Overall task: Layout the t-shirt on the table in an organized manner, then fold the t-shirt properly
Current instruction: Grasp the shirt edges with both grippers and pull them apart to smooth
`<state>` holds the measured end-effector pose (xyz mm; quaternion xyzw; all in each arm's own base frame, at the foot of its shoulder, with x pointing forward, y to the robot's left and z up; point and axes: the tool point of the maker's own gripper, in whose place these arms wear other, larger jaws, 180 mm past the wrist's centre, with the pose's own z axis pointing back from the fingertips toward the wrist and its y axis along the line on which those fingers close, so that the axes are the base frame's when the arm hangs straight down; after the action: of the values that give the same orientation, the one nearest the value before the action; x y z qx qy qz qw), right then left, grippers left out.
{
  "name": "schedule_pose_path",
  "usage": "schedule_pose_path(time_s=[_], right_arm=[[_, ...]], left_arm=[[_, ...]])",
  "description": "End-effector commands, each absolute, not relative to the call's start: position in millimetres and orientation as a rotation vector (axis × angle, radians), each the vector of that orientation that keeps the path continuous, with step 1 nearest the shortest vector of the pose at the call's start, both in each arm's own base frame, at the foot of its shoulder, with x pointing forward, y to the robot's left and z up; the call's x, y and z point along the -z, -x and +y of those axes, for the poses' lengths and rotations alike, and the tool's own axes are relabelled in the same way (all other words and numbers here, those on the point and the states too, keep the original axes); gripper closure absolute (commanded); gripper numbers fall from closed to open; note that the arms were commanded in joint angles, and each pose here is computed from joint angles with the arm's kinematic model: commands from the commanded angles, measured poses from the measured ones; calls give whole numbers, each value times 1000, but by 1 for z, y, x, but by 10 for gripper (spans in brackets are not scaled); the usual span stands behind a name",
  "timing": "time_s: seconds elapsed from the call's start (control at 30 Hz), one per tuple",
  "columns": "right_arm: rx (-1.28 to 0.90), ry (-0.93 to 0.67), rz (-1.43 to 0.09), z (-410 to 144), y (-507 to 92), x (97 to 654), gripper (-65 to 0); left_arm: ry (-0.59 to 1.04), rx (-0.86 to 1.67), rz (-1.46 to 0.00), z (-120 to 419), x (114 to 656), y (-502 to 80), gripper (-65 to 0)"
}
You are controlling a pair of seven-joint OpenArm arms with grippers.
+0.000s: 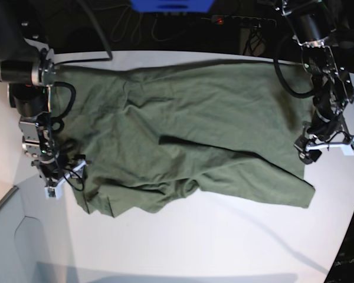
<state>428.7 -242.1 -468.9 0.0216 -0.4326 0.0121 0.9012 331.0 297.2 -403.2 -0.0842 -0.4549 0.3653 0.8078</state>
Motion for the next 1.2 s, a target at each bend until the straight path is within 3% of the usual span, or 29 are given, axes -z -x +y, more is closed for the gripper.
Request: schedule_pose_path(time_s=[0.0, 0.23, 0.9, 1.0, 1.17], right_arm=[[-19, -28, -906, -250, -435, 461, -338], [-18, -28, -901, -250, -435, 461, 0], [-30, -14, -900, -253, -417, 469, 0], [-50, -7, -918, -252, -411, 468, 0], [-76, 3, -940, -250, -400, 465, 0]], left_arm=[[176, -768, -1024, 304, 389, -340, -487], [176, -768, -1021, 303, 390, -339, -488], [197, -845, -783, 286, 471, -320, -483], [157, -754, -748, 275, 479, -319, -402], [140, -717, -726, 268, 485, -311, -126]])
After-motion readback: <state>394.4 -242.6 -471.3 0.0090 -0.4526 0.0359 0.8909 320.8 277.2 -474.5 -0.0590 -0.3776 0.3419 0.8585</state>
